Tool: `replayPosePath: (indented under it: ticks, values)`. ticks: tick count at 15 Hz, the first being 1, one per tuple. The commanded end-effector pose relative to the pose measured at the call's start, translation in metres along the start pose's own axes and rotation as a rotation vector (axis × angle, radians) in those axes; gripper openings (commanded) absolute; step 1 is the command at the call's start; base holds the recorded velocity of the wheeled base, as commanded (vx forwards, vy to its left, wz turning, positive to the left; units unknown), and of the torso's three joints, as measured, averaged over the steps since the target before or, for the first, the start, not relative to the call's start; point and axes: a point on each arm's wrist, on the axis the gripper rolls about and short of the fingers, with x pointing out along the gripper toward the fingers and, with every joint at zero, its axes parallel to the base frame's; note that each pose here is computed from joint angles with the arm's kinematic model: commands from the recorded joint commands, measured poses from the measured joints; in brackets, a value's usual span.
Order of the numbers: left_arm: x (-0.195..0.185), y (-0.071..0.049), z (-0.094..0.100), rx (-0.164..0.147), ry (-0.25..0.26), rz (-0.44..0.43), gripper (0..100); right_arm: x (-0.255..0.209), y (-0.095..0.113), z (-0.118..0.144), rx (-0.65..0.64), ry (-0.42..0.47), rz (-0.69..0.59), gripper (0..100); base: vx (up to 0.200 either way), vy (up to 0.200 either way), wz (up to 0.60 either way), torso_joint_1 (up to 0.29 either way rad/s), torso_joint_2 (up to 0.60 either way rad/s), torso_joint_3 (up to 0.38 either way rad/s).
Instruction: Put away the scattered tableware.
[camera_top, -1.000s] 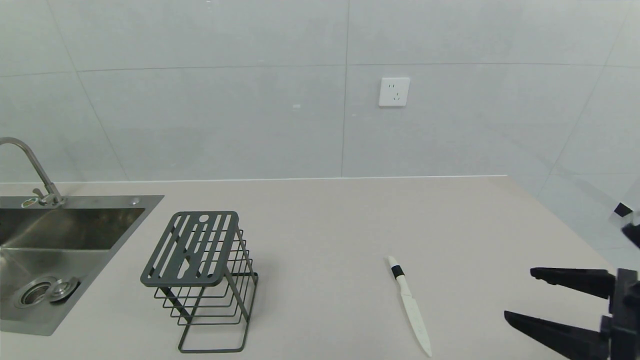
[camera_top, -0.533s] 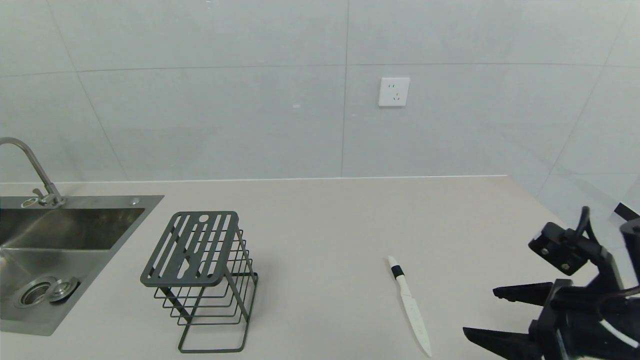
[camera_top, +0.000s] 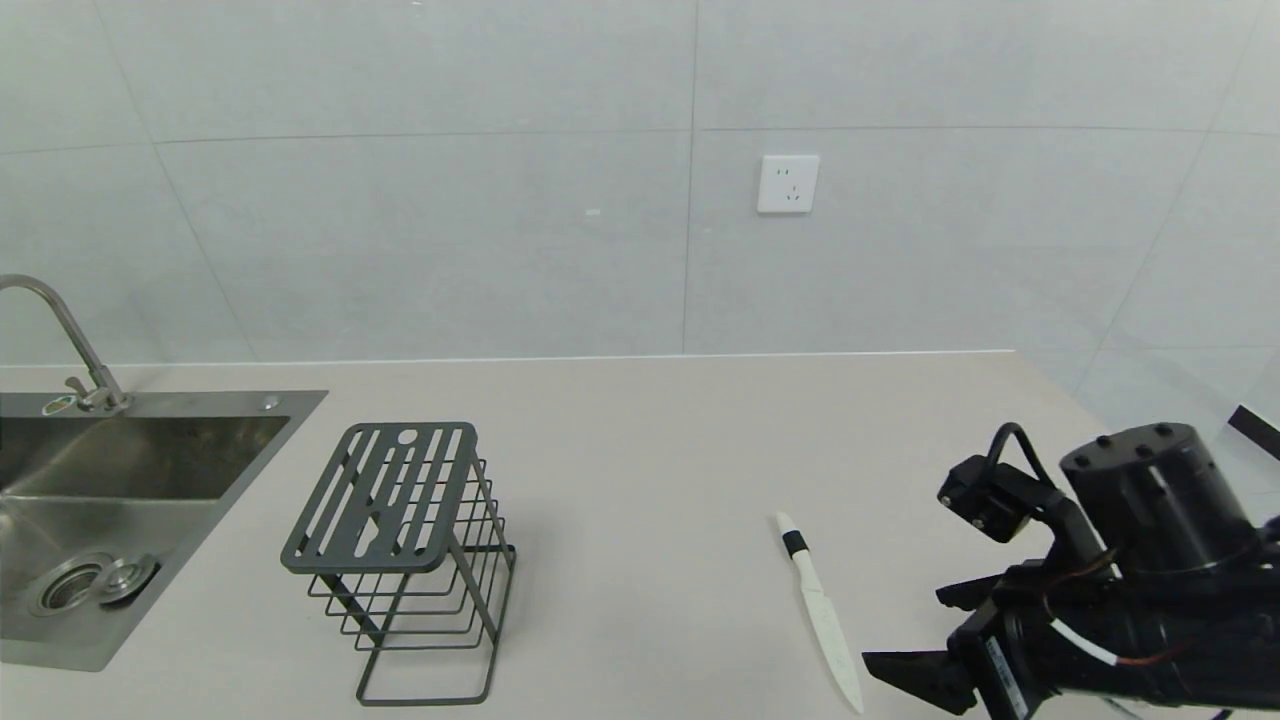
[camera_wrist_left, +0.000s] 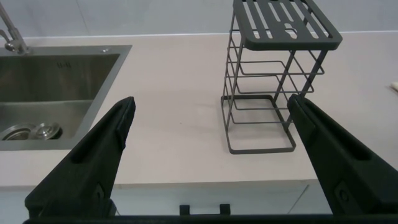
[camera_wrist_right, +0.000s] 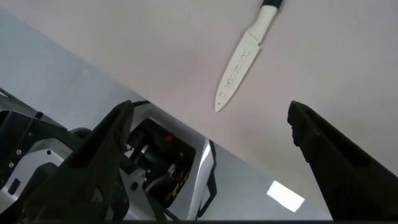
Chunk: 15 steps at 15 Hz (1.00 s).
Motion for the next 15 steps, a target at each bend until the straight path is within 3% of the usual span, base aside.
replayPosePath:
  ticks: [1,11,15]
  values:
    - [0.0,0.0,0.0,0.0,0.001,-0.001,100,0.022,0.0,0.006,0.002,0.06,-0.004,100,0.0,0.0,0.0,0.0,0.0,0.0]
    - [0.0,0.0,0.0,-0.001,0.001,-0.001,100,0.083,0.002,0.02,0.091,0.163,-0.147,100,0.0,0.0,0.0,0.0,0.0,0.0]
    - [0.0,0.0,0.0,-0.003,0.001,0.001,100,0.124,-0.004,0.022,0.088,0.122,-0.217,100,0.0,0.0,0.0,0.0,0.0,0.0]
